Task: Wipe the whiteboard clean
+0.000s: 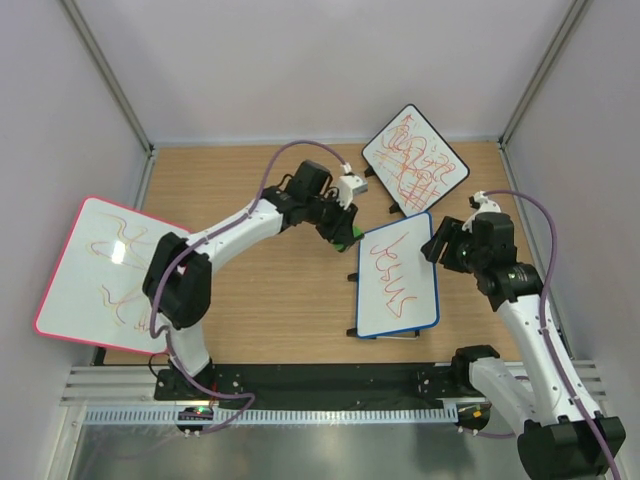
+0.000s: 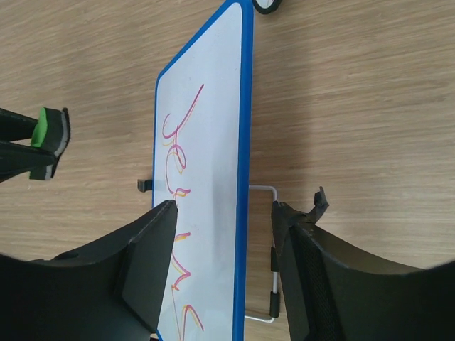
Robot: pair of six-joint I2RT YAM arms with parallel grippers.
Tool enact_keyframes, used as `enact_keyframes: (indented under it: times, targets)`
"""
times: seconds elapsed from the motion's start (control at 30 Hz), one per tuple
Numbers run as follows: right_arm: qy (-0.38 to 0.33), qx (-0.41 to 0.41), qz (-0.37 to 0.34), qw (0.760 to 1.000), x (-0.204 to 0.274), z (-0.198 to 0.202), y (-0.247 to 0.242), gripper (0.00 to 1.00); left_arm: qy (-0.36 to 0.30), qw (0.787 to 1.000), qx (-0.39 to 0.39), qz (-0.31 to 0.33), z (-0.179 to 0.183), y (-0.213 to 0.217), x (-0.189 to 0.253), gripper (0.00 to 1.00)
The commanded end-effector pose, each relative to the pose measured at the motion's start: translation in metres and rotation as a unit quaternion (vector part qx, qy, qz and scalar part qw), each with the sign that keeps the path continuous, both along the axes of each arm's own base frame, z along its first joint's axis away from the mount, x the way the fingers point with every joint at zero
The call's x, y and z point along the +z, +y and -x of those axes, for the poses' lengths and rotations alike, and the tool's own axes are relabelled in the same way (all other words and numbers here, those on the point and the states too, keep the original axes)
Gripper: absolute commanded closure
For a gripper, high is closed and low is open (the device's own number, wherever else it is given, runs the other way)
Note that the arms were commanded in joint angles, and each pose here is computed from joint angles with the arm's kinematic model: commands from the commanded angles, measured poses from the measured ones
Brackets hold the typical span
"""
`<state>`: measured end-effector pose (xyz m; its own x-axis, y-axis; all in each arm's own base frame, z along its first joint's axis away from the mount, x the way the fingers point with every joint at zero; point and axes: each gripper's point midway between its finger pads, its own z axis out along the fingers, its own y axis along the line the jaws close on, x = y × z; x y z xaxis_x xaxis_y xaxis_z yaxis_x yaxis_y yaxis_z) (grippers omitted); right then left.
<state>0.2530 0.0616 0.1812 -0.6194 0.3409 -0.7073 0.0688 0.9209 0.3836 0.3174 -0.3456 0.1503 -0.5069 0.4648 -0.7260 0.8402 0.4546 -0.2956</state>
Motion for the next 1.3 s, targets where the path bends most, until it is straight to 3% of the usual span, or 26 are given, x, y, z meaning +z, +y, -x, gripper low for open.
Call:
enact_keyframes:
  times: [0.0,0.23,0.47,0.77,1.0,1.27]
  targets:
    - [-0.008,0.017,-0.017,1.0,0.015,-0.006,0.008,0.38,-0.028,0.994,-0.098,0.049,0.011,-0.042,0.016,1.0]
    - [0.026,0.011,-0.015,0.999,-0.005,-0.004,0.007,0.4,-0.029,0.988,-0.136,0.063,0.005,-0.079,0.003,1.0]
    - [0.02,0.029,-0.045,0.998,-0.012,-0.004,0.019,0.46,-0.078,0.984,-0.135,0.081,-0.02,-0.096,-0.001,1.0]
    - [0.022,0.017,-0.03,0.999,-0.014,0.003,0.012,0.5,-0.064,0.981,-0.138,0.12,-0.035,-0.134,-0.013,1.0]
    - [0.033,0.035,-0.035,0.998,-0.02,0.003,0.017,0.68,-0.064,0.977,-0.157,0.132,-0.032,-0.141,-0.014,1.0]
    - [0.037,0.052,-0.049,0.997,-0.025,0.004,0.024,0.75,-0.052,0.975,-0.169,0.137,-0.019,-0.14,-0.015,1.0]
